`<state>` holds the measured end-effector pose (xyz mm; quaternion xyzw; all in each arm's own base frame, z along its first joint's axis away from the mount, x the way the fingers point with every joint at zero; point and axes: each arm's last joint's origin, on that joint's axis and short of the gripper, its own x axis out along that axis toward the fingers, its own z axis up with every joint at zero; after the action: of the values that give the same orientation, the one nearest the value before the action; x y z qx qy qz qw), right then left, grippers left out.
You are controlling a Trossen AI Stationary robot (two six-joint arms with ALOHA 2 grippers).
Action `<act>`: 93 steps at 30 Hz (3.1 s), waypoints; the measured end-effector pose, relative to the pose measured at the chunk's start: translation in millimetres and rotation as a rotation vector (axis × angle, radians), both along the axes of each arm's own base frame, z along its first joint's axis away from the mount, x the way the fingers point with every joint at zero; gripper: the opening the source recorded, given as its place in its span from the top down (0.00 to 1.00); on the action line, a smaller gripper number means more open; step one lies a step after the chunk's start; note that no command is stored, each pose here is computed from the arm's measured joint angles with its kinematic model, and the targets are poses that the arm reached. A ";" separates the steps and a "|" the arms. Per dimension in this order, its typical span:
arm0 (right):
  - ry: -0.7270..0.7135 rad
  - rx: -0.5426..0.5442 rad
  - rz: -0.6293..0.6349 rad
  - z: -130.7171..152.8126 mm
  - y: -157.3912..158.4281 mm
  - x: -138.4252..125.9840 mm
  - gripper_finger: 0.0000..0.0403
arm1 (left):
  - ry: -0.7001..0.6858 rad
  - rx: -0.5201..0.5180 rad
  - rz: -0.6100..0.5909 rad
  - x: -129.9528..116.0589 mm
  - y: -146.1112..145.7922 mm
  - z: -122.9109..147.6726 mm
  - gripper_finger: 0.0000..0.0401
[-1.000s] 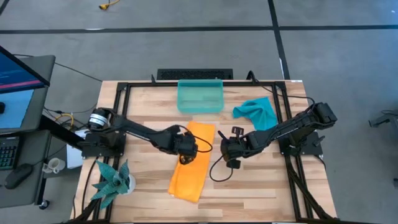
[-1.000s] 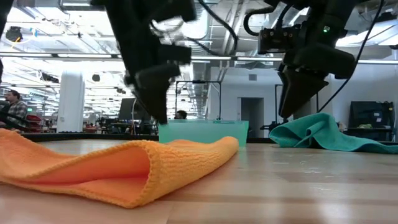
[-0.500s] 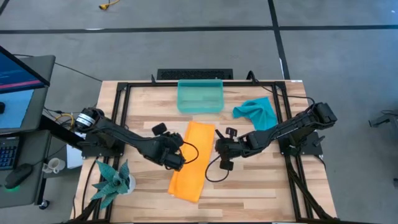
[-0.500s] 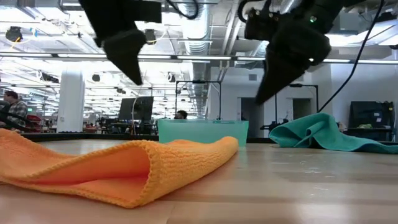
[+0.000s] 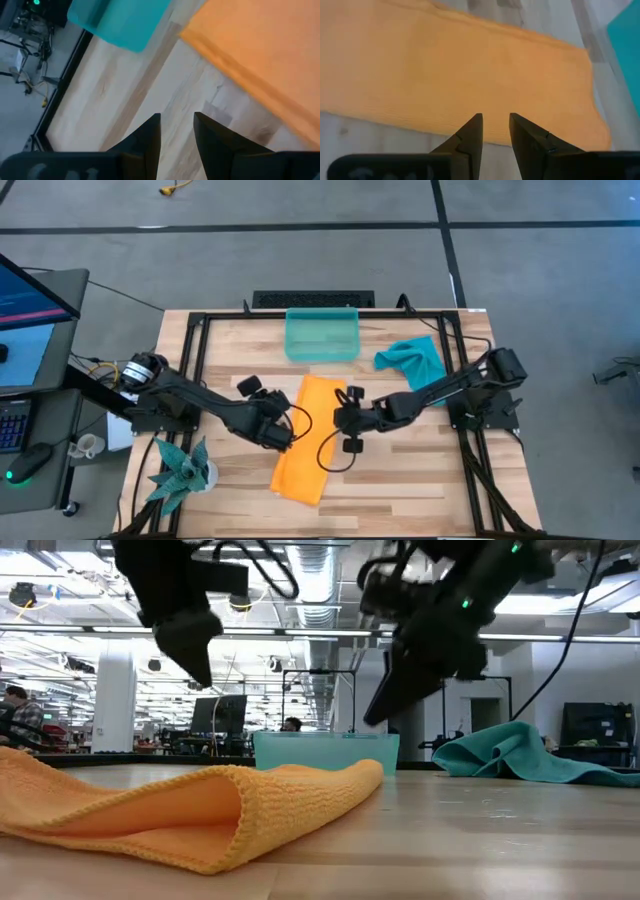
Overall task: Roll microfiber towels into tight, uniform cylinder then place into a basket
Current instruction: Roll the yellow microfiber cloth on the table
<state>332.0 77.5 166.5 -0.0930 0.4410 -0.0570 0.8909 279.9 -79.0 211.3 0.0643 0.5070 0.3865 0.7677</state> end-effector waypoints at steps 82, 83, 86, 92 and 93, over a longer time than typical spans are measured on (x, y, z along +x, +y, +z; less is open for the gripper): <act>0.106 -0.145 0.021 51.0 52.0 -66.3 0.70 | -0.150 -0.582 -0.574 101.4 12.7 -83.5 0.73; 0.106 -0.145 0.021 51.0 52.0 -66.3 0.70 | -0.172 -0.591 -0.513 102.1 17.6 -83.3 0.73; 0.109 -0.147 0.016 50.9 50.6 -66.0 0.70 | -0.251 -0.621 -0.315 103.9 29.3 -83.2 0.73; 0.114 -0.148 0.004 50.7 47.1 -64.7 0.70 | -0.372 -0.673 -0.219 110.1 30.9 -81.7 0.73; 0.115 -0.149 0.000 50.7 46.1 -64.4 0.70 | -0.375 -0.693 -0.249 111.0 28.8 -81.0 0.73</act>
<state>267.7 123.6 217.1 -0.1621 0.4860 -0.0842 0.8546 390.9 -50.3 130.3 -0.2086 0.4469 0.1023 0.8639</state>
